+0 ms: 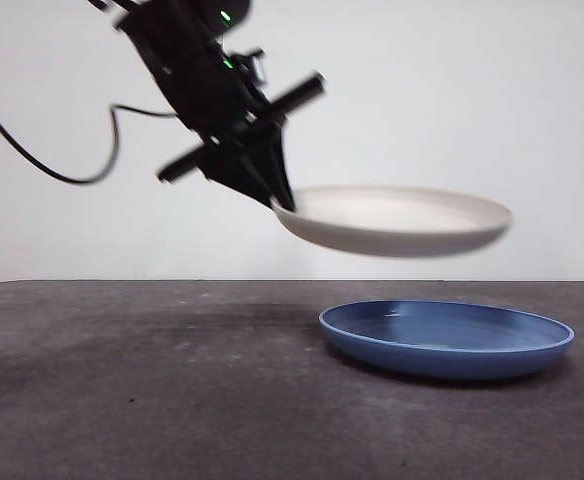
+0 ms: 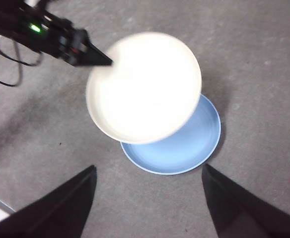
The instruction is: Pick up the white plate, put it on the blue plate, put it on desk
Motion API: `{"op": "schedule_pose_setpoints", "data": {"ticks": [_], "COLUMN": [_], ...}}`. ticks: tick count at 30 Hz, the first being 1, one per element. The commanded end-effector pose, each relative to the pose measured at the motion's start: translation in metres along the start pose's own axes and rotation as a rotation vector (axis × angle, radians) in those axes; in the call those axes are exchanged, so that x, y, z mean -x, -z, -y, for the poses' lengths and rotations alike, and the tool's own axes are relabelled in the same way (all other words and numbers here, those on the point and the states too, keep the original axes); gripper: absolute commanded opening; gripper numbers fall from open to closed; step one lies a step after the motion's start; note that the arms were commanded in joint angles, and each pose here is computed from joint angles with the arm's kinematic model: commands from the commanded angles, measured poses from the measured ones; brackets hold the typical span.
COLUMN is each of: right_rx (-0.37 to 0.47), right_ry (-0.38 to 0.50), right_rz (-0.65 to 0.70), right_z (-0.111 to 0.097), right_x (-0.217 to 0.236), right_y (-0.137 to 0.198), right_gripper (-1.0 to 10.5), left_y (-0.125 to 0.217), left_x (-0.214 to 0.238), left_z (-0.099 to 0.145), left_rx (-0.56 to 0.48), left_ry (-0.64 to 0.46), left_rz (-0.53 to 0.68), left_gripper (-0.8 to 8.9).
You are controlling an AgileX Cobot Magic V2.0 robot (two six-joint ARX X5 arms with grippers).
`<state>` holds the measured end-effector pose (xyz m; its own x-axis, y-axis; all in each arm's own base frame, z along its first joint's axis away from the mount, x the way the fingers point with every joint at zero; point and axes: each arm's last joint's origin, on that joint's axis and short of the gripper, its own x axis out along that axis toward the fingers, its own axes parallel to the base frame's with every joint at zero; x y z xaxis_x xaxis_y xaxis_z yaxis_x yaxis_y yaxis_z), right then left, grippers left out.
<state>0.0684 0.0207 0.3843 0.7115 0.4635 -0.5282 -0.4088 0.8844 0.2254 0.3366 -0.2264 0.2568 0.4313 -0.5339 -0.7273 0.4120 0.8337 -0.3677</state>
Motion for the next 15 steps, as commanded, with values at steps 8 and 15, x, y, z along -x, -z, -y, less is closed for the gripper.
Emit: {"op": "schedule_pose_setpoints", "data": {"ticks": [8, 15], "right_rx": [-0.01, -0.011], "right_ry": [0.034, 0.042], "right_rz": [-0.004, -0.005], "right_z": [-0.002, -0.002], "right_x": [0.009, 0.009], "right_y": [0.001, 0.001], "right_gripper": [3.4, 3.4], "left_y": [0.006, 0.014], "left_x": [-0.059, -0.078], "left_z": [0.009, 0.012], "left_rx": [-0.01, -0.02], "left_ry": [-0.004, -0.005], "left_rz": [-0.089, -0.127], "left_gripper": [0.09, 0.09]}}
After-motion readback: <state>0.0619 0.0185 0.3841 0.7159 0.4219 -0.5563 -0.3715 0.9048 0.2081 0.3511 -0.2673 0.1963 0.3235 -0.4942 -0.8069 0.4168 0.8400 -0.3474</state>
